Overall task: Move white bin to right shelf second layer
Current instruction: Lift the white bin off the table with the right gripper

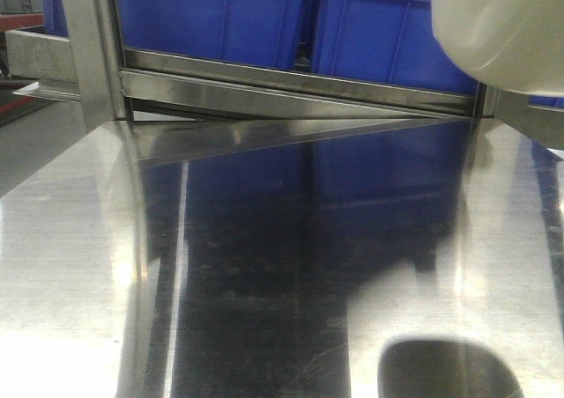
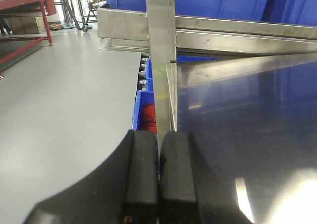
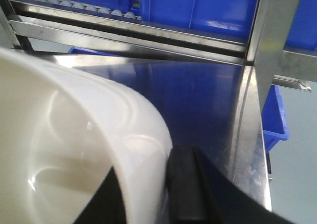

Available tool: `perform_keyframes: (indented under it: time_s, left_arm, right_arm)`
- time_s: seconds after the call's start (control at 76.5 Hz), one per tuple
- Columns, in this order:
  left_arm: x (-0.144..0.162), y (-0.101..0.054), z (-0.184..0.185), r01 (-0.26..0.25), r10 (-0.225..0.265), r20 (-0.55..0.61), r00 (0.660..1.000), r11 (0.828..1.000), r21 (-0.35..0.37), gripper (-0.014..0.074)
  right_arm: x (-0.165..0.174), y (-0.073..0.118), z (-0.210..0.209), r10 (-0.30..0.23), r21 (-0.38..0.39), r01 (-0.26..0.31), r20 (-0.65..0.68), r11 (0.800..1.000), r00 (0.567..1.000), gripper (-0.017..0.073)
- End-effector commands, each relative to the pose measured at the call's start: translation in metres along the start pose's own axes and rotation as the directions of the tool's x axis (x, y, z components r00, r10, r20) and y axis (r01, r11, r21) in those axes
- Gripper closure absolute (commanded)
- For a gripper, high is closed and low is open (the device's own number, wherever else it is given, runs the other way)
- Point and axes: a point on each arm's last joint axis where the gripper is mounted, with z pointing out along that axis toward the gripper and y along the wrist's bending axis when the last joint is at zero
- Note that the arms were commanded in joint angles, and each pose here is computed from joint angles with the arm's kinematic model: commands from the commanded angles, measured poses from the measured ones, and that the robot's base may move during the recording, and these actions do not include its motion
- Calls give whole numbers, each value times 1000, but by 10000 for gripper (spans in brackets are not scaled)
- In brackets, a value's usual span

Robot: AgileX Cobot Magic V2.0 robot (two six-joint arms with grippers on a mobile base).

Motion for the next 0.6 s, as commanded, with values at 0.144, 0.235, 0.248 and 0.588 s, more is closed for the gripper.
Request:
perform_keyframes:
  time_s: [0.144,0.235,0.248,0.588]
  left_arm:
    - [4,0,1,5,-5,65,998,1000,3,509]
    - [4,0,1,5,-5,65,998,1000,3,509]
    - [4,0,1,5,-5,65,998,1000,3,509]
    - [4,0,1,5,-5,65,998,1000,3,509]
  right_arm:
    - [-21,2,-7,-4,-19,7,148,1000,989,503]
    - [-19,2,-7,-4,-17,6,136,1000,991,503]
    - [-19,2,-7,-4,-17,6,136,1000,991,503]
    - [-19,2,-7,-4,-16,6,135,1000,991,503]
